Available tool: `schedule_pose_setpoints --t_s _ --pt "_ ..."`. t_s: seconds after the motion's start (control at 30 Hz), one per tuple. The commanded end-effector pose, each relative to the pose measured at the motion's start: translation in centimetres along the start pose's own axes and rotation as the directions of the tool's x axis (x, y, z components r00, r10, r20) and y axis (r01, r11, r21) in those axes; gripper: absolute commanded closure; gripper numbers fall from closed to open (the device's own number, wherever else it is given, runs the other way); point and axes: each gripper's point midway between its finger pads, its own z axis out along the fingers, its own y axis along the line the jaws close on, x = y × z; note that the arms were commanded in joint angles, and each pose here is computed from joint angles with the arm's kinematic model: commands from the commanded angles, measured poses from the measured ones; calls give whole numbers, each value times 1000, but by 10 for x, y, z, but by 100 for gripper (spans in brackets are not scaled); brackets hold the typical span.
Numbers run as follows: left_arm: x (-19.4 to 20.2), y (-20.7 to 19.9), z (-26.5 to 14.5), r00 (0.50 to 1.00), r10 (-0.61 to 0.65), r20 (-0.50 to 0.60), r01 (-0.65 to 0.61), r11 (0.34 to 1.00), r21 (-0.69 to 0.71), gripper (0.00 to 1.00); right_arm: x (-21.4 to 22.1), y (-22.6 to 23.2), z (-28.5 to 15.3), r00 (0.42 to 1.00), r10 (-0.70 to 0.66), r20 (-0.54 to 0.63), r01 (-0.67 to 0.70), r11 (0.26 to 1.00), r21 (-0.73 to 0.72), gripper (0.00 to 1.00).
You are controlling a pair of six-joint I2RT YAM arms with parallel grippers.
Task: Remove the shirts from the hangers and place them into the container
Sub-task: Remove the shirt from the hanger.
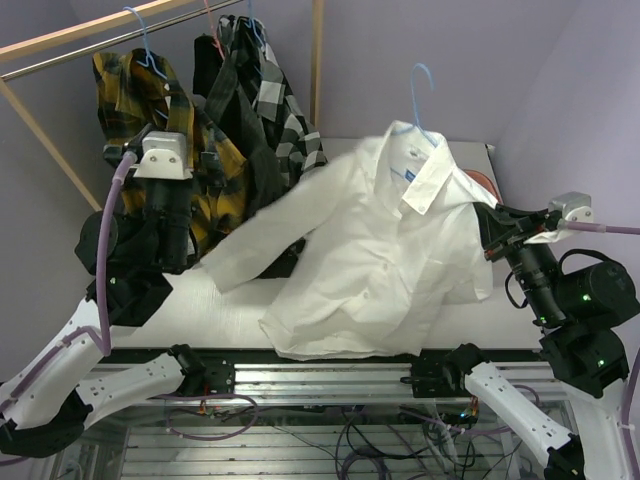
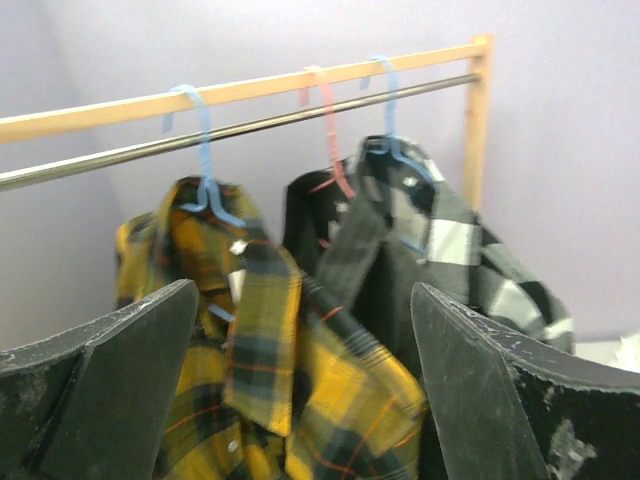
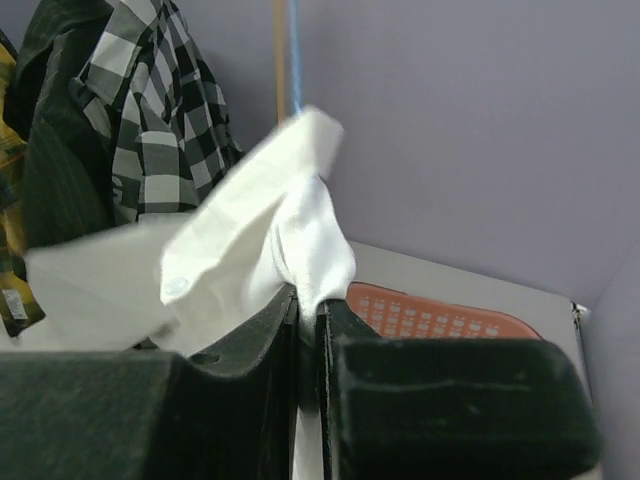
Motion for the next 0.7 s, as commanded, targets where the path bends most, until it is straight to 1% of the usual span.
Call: schedule_pose_setpoints --t_s 0.0,0.1,0.2,0.3,0.4,0.43,0.5,0.57,0.67 --pt "-4 -57 6 999 44 24 -48 963 267 1 -35 0 -8 994 -35 104 37 999 -20 100" --pt "1 -85 11 998 59 24 -63 933 355 1 -42 3 -15 991 -50 125 56 998 -38 100" --pt "-1 -101 15 998 26 56 -46 921 388 1 -50 6 -21 989 -59 137 68 996 -64 100" --pt "7 -118 16 999 7 41 -23 903 429 3 -59 9 -27 987 -48 156 62 995 -84 100" --pt "17 -141 12 999 -51 19 35 870 493 4 -69 8 -33 981 -39 188 55 995 -82 100" --pt "21 -152 10 996 -88 10 70 850 521 4 -75 7 -36 977 -35 209 52 995 -79 100" --pt "33 -169 7 993 -120 -16 109 823 558 4 -85 8 -40 971 -26 236 47 995 -86 100" --pt "47 -183 5 988 -148 -44 146 804 576 3 -96 12 -42 966 -12 258 41 993 -108 100" --pt "53 -197 5 974 -219 -54 209 782 588 1 -116 14 -49 953 7 304 33 991 -129 100"
